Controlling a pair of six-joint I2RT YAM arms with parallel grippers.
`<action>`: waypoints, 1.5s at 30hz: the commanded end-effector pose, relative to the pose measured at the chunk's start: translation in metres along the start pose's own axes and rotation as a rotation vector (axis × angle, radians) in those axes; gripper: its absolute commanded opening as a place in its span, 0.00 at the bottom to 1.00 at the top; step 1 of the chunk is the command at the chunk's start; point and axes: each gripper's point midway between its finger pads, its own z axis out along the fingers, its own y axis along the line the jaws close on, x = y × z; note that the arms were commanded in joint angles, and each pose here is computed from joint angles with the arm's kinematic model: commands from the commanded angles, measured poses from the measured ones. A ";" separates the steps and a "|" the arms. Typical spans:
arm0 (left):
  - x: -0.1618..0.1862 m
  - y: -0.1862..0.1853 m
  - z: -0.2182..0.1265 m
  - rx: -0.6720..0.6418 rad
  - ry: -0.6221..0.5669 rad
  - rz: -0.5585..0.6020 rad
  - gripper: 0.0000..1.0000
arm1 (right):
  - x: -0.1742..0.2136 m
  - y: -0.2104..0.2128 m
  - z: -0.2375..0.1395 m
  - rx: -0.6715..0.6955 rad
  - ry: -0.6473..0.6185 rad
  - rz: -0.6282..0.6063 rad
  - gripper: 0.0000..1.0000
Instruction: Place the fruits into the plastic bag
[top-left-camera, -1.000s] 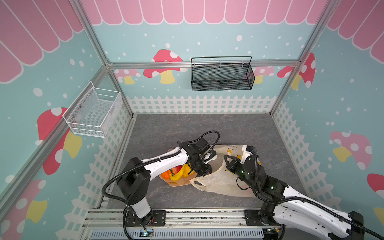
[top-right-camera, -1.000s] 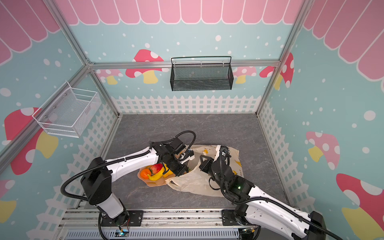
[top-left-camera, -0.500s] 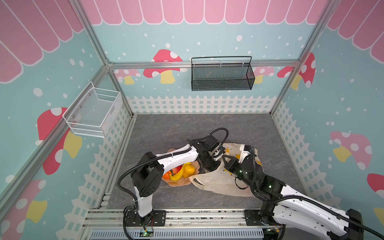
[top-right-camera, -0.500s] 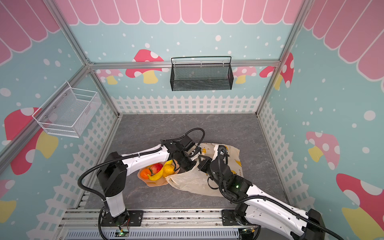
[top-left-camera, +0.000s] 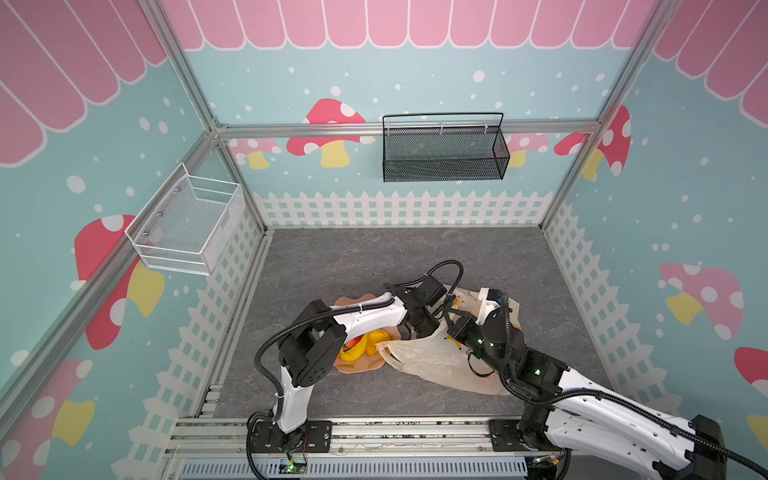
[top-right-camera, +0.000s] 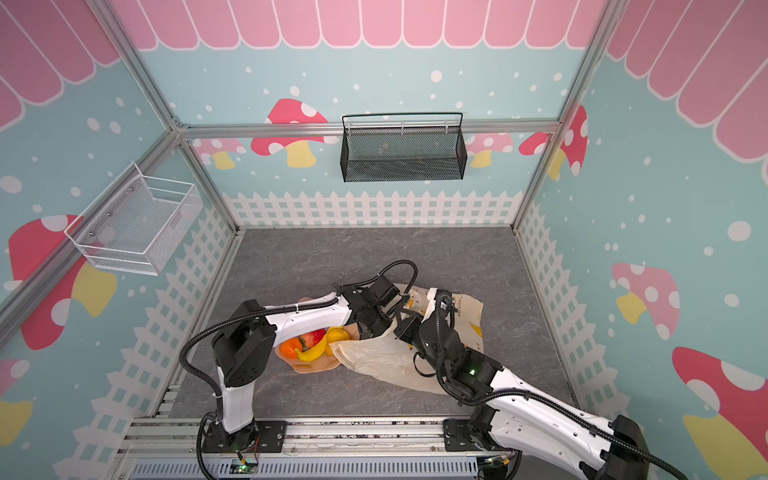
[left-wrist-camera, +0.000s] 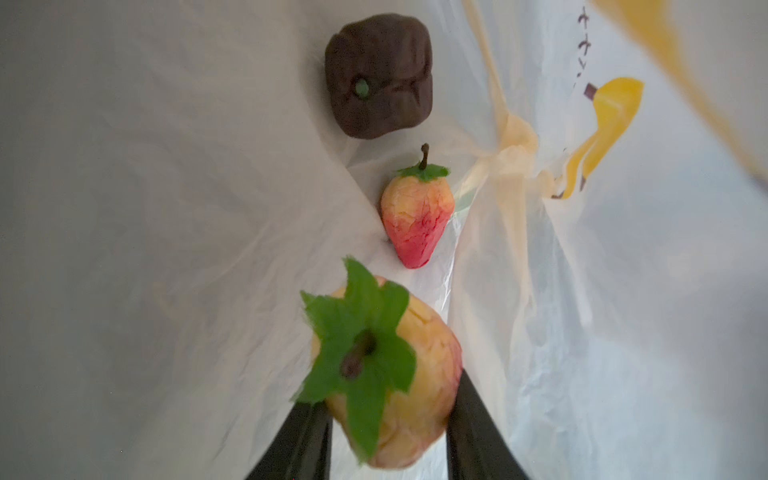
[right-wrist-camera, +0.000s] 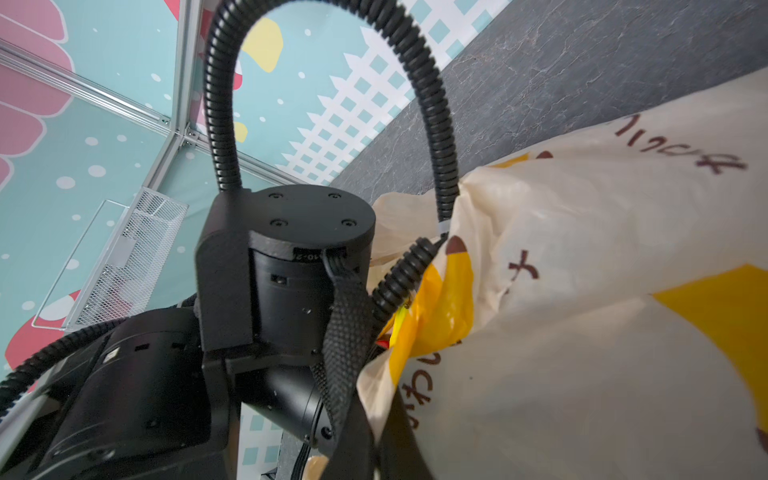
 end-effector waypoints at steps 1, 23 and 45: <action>-0.010 -0.016 0.008 0.090 -0.012 0.000 0.08 | -0.006 0.009 -0.001 -0.053 -0.029 0.032 0.00; 0.005 -0.049 0.006 0.310 0.057 -0.082 0.60 | -0.006 0.000 -0.005 -0.046 -0.044 0.052 0.00; -0.015 -0.011 -0.059 0.123 -0.148 -0.159 0.66 | -0.009 -0.003 -0.013 -0.039 -0.047 0.049 0.00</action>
